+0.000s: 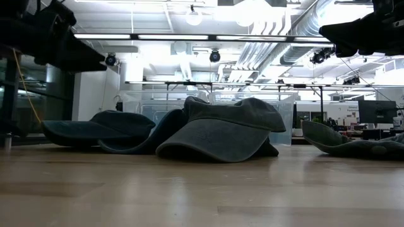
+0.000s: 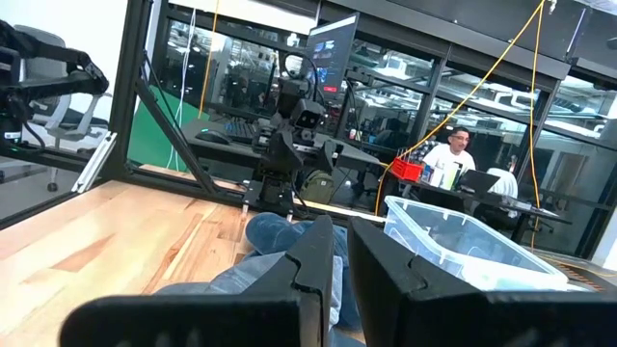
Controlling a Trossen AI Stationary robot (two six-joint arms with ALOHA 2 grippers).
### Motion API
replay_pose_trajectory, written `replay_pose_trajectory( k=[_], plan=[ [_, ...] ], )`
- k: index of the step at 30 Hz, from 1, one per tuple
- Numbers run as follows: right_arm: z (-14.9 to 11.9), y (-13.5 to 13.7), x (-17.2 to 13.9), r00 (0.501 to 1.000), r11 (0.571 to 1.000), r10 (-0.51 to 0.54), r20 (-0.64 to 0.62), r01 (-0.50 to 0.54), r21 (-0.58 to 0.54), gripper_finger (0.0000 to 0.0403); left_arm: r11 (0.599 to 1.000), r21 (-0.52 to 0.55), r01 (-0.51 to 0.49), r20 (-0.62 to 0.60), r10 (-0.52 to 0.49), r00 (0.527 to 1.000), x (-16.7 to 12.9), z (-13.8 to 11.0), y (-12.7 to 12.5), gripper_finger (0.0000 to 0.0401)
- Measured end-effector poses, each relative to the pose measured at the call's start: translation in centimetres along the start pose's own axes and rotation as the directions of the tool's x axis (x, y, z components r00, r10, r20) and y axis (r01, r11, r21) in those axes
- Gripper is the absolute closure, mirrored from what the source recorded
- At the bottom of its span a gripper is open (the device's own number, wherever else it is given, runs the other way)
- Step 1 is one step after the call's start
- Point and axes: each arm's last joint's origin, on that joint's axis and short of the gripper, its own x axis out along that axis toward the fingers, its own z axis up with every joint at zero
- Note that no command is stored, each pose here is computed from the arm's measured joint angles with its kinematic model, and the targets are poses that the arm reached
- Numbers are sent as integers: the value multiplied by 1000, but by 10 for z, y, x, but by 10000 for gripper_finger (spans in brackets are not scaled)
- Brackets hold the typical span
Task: Pick and place caps into container
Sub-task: Put the left blue cap into the left transparent container
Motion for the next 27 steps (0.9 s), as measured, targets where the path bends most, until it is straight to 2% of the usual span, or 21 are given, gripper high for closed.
replay_pose_trajectory(
  k=[4, 9, 15, 23, 27],
  plan=[
    [0, 0, 0, 1000, 1000, 0, 0, 0, 0, 370, 1000, -15, -22, -40, 22, 999, 3, 6, -2, 109],
    [0, 0, 0, 1000, 1000, 0, 0, 0, 0, 370, 997, -44, -56, -146, 49, 988, 7, 12, -5, 109],
    [0, 0, 0, 1000, 1000, 0, 0, 0, 0, 370, 972, -161, -174, -290, 122, 949, 11, 25, -8, 109],
    [0, 0, 0, 1000, 1000, 0, 0, 0, 0, 371, 968, -80, -238, -396, 188, 899, 22, 54, -19, 110],
    [0, 0, 0, 1000, 1000, 0, 0, 0, 0, 371, 957, -25, -290, -448, 248, 859, 31, 63, -19, 110]
  ],
)
